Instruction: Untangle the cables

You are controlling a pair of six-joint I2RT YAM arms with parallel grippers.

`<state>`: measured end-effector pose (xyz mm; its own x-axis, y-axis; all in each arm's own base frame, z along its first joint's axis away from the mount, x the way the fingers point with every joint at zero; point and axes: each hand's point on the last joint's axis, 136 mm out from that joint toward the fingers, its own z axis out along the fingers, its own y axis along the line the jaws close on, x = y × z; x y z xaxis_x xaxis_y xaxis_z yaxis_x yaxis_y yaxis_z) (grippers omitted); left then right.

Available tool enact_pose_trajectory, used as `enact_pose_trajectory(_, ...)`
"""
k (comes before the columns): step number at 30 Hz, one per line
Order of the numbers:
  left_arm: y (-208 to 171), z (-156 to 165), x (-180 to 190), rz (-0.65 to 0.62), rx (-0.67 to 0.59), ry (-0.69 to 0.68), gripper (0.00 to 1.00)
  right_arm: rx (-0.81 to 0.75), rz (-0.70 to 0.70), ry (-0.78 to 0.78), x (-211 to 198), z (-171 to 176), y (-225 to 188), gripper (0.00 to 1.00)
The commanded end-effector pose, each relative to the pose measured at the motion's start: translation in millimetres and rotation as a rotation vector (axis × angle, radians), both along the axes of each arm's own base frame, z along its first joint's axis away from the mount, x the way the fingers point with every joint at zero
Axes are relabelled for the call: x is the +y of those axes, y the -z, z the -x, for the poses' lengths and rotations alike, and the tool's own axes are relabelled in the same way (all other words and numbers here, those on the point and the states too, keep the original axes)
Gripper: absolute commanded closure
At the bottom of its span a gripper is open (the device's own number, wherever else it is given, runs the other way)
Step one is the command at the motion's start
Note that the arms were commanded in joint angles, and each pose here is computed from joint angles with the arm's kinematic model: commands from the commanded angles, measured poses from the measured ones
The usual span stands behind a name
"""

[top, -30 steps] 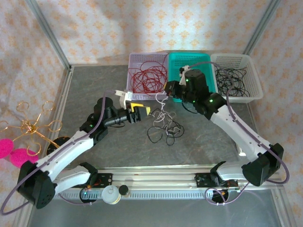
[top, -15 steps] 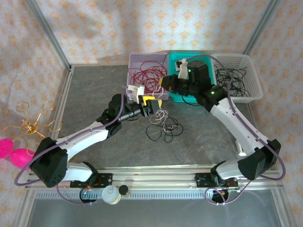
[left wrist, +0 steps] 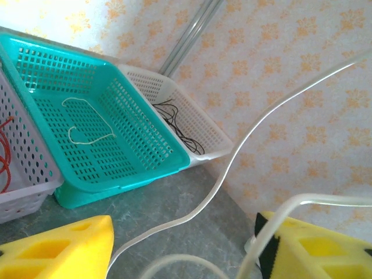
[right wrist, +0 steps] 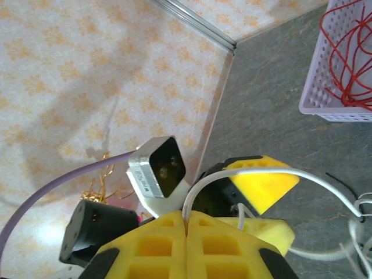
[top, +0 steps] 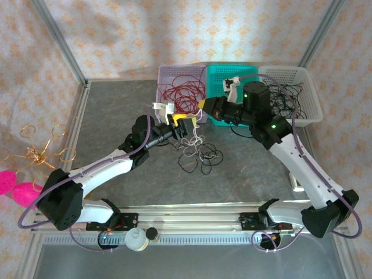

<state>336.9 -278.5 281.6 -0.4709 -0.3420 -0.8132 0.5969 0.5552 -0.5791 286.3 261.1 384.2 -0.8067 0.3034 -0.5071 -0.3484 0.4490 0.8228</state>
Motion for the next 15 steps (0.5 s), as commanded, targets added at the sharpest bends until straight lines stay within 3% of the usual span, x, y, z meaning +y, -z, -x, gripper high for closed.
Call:
enact_pose_trajectory(1, -9.1, -3.7, -4.7, 0.010, -0.026, 0.011, 0.37, -0.042, -0.059, -0.007, -0.8, 6.4, -22.7, 1.00)
enact_pose_trajectory(5, -13.3, -1.2, -9.6, 0.020, -0.035, 0.028, 0.58, -0.028, -0.055, -0.004, -1.4, 6.8, -19.0, 1.00)
enact_pose_trajectory(8, -22.6, 0.8, -10.9, 0.026, -0.059, 0.031, 0.62, -0.007, -0.060, -0.012, 1.0, 7.3, -15.4, 1.00)
enact_pose_trajectory(13, -35.6, 1.7, -4.9, 0.022, -0.075, -0.009, 0.93, 0.005, -0.043, 0.050, -5.2, -0.7, -11.6, 1.00)
enact_pose_trajectory(15, -39.2, 6.6, -1.2, 0.019, -0.076, -0.021, 0.96, 0.011, -0.025, 0.087, -9.3, -5.7, -6.9, 1.00)
